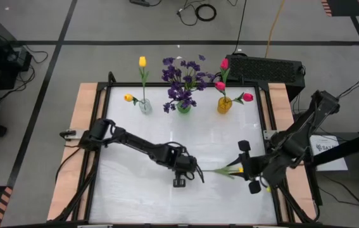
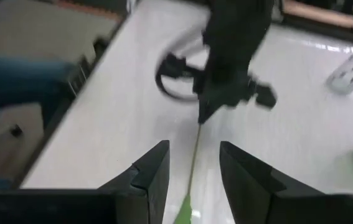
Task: Sort flowers into vase by color
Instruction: Put the yellow flower into the transparent vase
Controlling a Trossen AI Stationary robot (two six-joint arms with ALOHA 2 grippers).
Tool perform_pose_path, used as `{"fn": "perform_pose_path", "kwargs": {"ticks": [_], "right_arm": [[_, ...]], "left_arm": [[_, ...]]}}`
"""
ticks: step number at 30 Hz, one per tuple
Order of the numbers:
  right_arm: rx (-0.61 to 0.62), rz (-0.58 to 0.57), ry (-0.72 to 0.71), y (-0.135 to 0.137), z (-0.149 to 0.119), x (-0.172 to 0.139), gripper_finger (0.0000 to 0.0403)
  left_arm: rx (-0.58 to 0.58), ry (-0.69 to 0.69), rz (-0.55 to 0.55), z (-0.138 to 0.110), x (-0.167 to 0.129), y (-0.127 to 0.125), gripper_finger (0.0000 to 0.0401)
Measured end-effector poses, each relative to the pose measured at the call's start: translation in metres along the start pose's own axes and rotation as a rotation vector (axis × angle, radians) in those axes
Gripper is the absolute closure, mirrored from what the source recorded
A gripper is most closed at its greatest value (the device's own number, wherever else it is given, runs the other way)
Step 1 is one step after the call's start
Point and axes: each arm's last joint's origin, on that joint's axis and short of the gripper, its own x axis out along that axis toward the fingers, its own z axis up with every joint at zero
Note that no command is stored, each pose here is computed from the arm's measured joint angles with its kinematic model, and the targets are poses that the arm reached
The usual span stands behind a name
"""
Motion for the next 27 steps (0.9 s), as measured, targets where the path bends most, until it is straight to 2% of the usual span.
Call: {"fn": "perform_pose_path", "kwargs": {"ticks": [3,6,11,14,17,19,23,27], "right_arm": [[-0.023,-0.019,0.057,0.005,-0.011,0.014,0.0271],[-0.017,-0.03,0.081,0.01,-0.015,0.023,0.0271],[0.095,-0.048,0.131,0.015,-0.021,0.034,0.0271],[0.141,-0.036,0.212,0.021,-0.029,0.045,0.0271],[0.145,-0.025,0.319,0.029,-0.04,0.059,0.0271],[0.136,-0.015,0.372,0.034,-0.047,0.064,0.0271],[0.144,0.019,0.446,0.038,-0.053,0.061,0.0271],[0.17,-0.015,0.424,0.031,-0.05,0.046,0.0271]], "left_arm": [[-0.013,-0.097,0.058,0.006,-0.001,-0.01,0.0381],[-0.032,-0.084,0.064,0.003,-0.002,-0.015,0.0351],[-0.019,-0.065,0.1,0.0,-0.002,-0.019,0.029],[0.008,-0.171,0.127,0.009,-0.003,-0.021,0.0267],[0.043,-0.369,0.156,0.027,-0.002,-0.023,0.0258],[0.057,-0.442,0.156,0.033,0.005,-0.024,0.0255],[0.056,-0.495,0.129,0.035,0.029,-0.025,0.0255],[0.045,-0.566,0.121,0.036,0.051,-0.025,0.0255]]}}
